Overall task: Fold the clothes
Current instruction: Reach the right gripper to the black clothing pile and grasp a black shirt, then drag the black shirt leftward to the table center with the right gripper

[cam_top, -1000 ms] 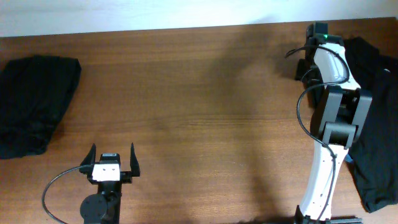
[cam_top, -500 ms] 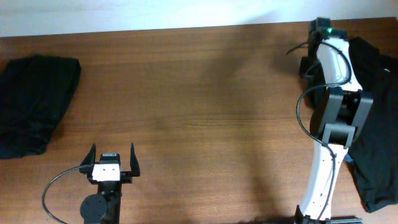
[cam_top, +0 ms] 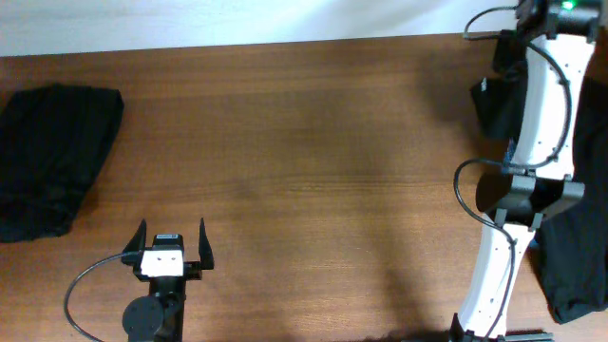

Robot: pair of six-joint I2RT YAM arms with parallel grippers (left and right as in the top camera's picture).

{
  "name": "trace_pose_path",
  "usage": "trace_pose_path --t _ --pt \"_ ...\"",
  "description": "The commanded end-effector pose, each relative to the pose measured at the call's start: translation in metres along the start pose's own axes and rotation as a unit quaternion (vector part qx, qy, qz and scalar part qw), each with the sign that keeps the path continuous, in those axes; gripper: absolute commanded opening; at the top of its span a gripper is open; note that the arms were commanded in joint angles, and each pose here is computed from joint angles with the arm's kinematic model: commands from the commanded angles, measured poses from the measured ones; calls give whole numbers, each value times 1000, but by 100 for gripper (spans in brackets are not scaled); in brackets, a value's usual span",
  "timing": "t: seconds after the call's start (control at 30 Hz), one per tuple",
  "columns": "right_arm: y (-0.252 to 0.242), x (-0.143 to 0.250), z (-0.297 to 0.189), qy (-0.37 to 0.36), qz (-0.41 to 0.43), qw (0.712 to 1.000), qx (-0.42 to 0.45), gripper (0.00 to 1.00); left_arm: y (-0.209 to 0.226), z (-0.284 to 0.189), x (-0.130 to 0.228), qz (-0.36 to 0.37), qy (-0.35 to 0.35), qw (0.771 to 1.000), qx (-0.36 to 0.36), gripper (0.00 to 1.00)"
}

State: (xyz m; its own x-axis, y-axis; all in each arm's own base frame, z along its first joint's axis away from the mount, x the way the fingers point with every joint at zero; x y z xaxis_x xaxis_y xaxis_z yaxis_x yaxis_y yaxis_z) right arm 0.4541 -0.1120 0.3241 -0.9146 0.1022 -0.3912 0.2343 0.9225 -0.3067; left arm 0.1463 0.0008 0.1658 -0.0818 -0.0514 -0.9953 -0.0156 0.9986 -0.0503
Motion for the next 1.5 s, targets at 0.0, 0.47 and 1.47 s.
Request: trace_pose_path --t 0.0,0.47,1.47 --pt "-4 2 -46 -58 -35 997 -45 4 0 0 2 -4 -1 1000 -1 99" --pt "-10 19 -133 -173 -81 968 -162 4 0 0 2 -4 -1 1000 -1 99" --pt "313 53 -125 -144 -381 844 -350 4 0 0 2 -4 -1 1000 -1 99"
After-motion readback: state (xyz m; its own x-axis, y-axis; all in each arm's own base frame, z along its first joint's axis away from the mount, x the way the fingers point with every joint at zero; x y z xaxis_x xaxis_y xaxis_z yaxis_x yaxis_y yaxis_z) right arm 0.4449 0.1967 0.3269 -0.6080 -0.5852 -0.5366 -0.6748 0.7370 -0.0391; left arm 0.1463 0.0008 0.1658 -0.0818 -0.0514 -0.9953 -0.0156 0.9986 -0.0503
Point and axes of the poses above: each gripper's point midway between its finger pads, its own z axis out along the fingers, its own y axis along the line the jaws close on, x = y × z, the point moved 10 cm from there along -z, back along the fingers, and after that the axes turned 10 degrees about -z, right-handed, at the moved point
